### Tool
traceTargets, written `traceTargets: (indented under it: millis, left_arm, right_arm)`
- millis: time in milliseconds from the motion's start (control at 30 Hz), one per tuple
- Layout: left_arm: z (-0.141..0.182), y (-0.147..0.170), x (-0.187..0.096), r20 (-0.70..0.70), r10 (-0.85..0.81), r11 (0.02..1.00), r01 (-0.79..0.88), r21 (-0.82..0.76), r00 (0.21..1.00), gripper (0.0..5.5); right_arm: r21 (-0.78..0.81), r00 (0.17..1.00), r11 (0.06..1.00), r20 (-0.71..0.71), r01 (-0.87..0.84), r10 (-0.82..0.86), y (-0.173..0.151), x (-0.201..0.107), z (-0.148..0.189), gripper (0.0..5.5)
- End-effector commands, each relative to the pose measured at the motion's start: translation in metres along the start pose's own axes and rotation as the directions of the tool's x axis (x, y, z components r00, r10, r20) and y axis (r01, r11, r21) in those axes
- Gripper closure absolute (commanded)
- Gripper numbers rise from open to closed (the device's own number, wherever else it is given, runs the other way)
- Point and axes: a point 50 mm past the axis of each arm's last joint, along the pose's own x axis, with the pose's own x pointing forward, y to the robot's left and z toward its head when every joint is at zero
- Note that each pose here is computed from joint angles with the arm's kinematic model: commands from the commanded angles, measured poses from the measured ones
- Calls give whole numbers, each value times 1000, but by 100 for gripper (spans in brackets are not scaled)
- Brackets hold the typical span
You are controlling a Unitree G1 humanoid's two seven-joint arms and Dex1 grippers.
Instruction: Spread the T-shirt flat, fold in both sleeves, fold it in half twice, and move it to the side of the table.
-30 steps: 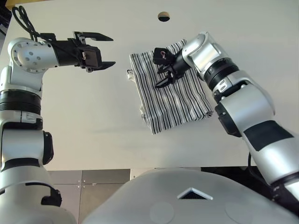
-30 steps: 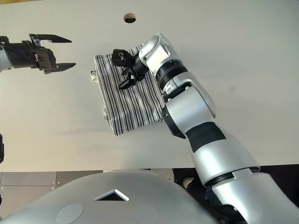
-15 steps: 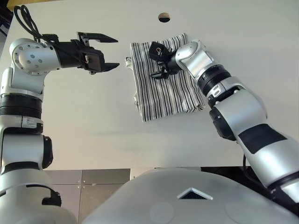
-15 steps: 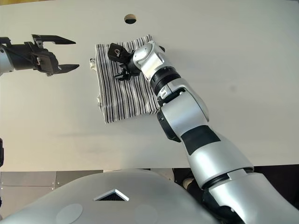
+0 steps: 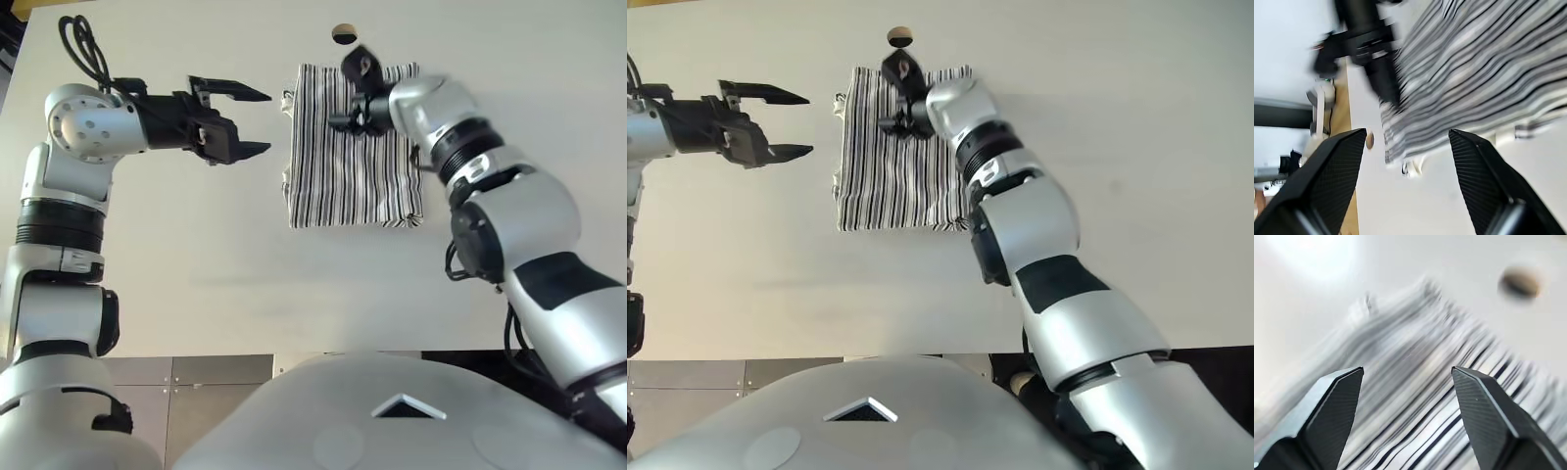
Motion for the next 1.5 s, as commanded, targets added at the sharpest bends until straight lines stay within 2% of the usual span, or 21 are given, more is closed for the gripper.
traceTargets:
  millis: [33,67,133,233,300,400,567,667,933,1200,1500]
  left_arm:
    - [6,-4,2,12,-64,997,63,46,998,237]
    - [5,-7,1,-1,-86,994,86,65,996,237]
    - [3,-13,0,-45,-164,978,168,126,985,237]
    - [3,-25,-1,-78,-246,950,256,176,966,237]
    - [2,-33,-3,-99,-288,934,302,192,952,237]
    - [1,-39,-2,-124,-351,900,371,228,928,237]
    - [0,-56,3,-140,-403,871,426,243,904,237]
    - [1,-65,10,-134,-413,865,434,250,901,237]
    - [-5,-79,26,-153,-371,872,400,282,916,237]
    - [-13,-86,37,-152,-315,894,347,284,937,237]
    - [-3,-103,57,-62,-380,883,382,272,923,237]
  right_arm:
    - [-338,992,941,122,23,20,-27,-50,39,217]
    - [-493,992,868,130,63,2,-31,-62,37,217]
    - [-801,997,593,79,77,-22,-34,-88,21,217]
    - [-975,998,215,-66,-61,-16,-29,-111,-13,217]
    - [-985,989,92,-139,-143,51,-19,-122,-33,217]
    - [-969,962,23,-241,-246,129,-3,-138,-60,217]
    - [-905,890,1,-417,-424,185,14,-157,-101,217]
    - [-886,869,20,-449,-463,207,21,-159,-114,217]
    - [-894,874,76,-411,-442,260,32,-155,-117,217]
    - [-896,884,94,-402,-433,239,28,-153,-118,217]
    - [-907,897,126,-364,-403,251,26,-147,-114,217]
